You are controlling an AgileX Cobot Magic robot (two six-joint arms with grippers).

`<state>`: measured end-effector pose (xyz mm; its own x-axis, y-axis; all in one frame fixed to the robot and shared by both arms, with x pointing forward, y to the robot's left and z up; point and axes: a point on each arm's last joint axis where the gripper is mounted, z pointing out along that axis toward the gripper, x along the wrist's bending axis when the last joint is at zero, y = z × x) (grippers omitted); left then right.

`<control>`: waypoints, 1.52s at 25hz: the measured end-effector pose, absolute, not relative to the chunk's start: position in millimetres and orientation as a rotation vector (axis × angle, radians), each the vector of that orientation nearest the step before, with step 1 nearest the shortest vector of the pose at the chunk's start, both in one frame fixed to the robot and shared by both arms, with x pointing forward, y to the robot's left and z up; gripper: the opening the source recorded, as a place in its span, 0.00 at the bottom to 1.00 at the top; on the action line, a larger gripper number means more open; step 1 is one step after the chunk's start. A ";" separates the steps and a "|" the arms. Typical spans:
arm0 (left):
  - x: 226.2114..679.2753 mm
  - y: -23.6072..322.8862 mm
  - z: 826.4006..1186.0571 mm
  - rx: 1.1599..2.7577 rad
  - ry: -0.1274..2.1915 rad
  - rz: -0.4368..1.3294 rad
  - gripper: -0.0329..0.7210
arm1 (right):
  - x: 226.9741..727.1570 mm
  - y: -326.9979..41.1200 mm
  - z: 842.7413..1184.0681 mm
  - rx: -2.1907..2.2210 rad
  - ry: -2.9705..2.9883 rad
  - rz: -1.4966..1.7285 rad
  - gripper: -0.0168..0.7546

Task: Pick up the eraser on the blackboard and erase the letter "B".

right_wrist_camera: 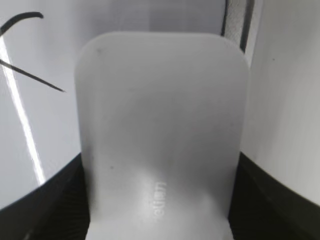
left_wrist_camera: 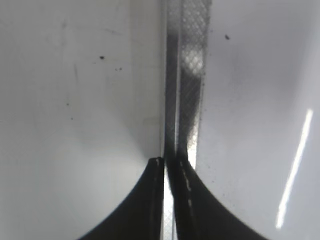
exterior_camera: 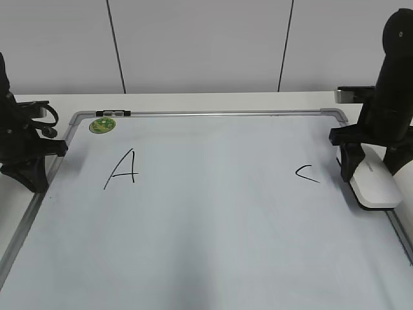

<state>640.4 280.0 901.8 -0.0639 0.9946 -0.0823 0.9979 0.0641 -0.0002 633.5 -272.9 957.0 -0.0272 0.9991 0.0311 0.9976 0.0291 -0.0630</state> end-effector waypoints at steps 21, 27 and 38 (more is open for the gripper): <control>640.6 280.0 901.8 2.106 2.246 -0.085 0.08 | 645.1 -273.2 935.6 -2.138 -2.219 0.047 0.70; 640.6 280.0 901.8 2.106 2.246 -0.085 0.08 | 648.9 -273.6 935.7 -2.154 -2.242 0.017 0.70; 640.6 280.0 901.8 2.106 2.246 -0.085 0.08 | 649.1 -273.8 935.7 -2.155 -2.245 0.017 0.76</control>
